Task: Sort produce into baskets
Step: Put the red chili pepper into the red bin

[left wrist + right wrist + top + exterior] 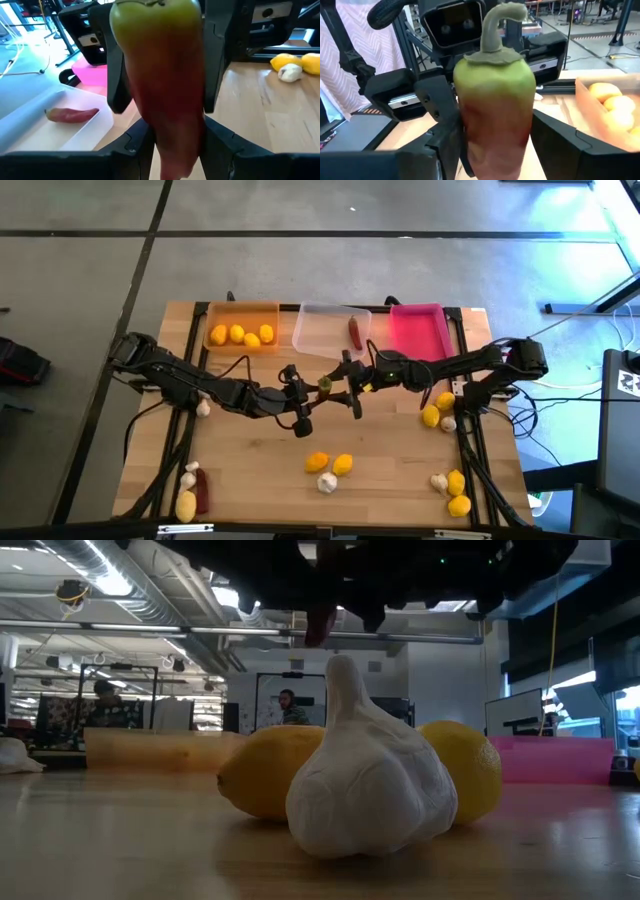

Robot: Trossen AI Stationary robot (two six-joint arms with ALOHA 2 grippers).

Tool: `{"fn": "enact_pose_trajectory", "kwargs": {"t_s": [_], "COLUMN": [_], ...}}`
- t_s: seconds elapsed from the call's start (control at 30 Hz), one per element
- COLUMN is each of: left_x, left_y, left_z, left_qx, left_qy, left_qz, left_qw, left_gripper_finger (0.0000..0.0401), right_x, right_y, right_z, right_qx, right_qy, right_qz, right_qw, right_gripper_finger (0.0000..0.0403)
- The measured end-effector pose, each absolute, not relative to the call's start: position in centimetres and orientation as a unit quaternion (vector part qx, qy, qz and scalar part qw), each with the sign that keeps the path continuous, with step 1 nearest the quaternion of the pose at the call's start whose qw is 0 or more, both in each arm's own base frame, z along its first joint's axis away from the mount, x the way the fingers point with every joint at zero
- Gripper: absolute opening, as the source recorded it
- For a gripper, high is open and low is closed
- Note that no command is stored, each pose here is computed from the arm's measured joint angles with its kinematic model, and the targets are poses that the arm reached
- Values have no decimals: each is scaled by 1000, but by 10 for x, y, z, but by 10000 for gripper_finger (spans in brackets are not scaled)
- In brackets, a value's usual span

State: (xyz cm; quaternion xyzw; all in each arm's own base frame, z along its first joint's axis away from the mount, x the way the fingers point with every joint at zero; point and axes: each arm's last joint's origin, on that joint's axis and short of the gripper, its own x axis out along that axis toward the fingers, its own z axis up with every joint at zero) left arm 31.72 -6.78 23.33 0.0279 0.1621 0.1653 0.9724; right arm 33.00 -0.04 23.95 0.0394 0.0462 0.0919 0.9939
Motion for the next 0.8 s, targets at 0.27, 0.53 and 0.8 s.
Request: {"fn": "enact_pose_trajectory", "kwargs": {"t_s": [0.27, 0.53, 0.8], "left_x": [318, 318, 310], "left_y": [-66, -66, -67], "left_z": [234, 233, 235], "left_qx": [38, 39, 22], "left_qy": [160, 165, 188], "left_qz": [165, 164, 166], "left_qw": [972, 972, 968], "left_gripper_finger": [129, 208, 236], "right_x": [327, 322, 296], "right_y": [0, -1, -4], "right_z": [245, 248, 270], "right_qx": [7, -10, -27], "right_qy": [38, 54, 91], "right_qz": [94, 85, 39], "right_qw": [995, 995, 995], "right_gripper_finger": [106, 89, 110]}}
